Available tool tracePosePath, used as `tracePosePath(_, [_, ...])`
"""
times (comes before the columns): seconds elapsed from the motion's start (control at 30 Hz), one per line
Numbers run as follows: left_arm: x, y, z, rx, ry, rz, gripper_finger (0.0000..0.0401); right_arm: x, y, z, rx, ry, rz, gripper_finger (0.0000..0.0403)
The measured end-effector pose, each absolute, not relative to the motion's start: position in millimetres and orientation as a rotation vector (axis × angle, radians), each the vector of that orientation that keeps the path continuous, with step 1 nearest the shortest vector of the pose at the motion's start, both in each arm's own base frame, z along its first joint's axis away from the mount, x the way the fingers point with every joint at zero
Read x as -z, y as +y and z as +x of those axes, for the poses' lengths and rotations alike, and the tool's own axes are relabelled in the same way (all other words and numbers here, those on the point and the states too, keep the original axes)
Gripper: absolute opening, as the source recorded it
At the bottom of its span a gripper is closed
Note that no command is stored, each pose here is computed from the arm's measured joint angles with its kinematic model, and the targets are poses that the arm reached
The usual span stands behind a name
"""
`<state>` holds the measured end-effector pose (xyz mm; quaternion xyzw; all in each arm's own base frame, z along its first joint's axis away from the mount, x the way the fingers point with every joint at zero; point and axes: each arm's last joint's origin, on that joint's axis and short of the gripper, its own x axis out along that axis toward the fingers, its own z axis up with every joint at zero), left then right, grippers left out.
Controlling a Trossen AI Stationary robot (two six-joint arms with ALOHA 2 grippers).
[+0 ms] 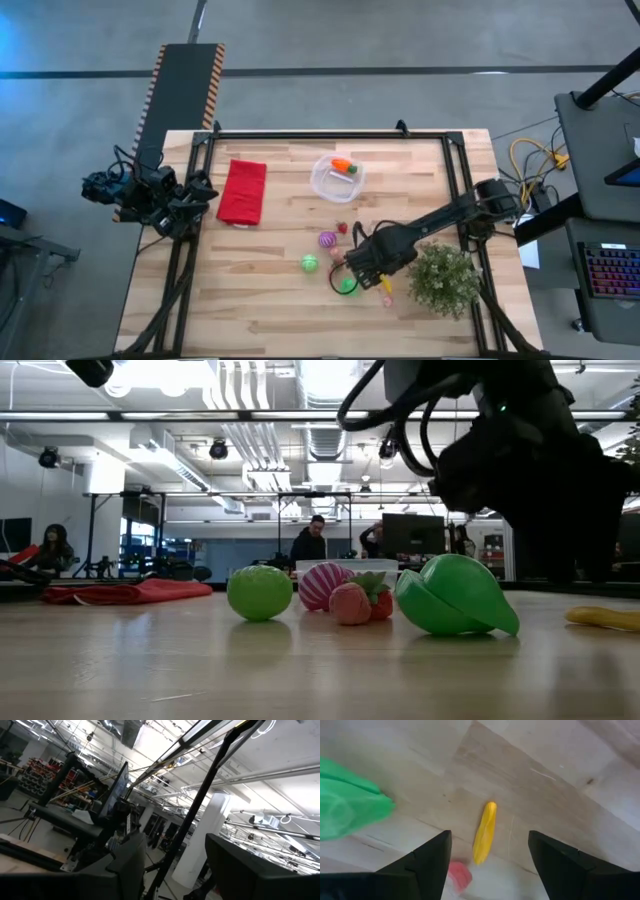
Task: Pick and placing Produce into tupperware
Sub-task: Put the yellow corn into the transparent bin
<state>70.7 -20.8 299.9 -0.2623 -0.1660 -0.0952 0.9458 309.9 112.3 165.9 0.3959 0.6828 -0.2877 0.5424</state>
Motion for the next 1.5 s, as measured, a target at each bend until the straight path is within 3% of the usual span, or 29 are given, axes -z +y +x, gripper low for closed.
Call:
tracePosePath(0.27, [-300.0,-20.8,70.7,0.194,-0.338,-0.535,0.0192,-145.9,118.1,311.7,0.616,1.745,0.933,0.0245])
tracePosePath(0.53, [-300.0,-20.7,70.6,0.195,-0.339,-0.536,0.0192,-131.7,126.3,326.4,0.526,1.806,0.874,0.0204])
tracePosePath(1.07, [-300.1,-20.7,70.5,0.195,-0.339,-0.536,0.0192,-129.7,126.7,329.0,0.498,1.808,0.834,0.0027])
tracePosePath(1.33, [-300.2,-20.7,70.5,0.195,-0.339,-0.536,0.0192,-136.1,122.3,328.8,0.516,1.789,0.823,0.0020])
tracePosePath(1.5, [-300.1,-20.7,70.5,0.195,-0.339,-0.536,0.0192,-184.6,101.5,334.9,0.564,1.631,0.825,0.0020])
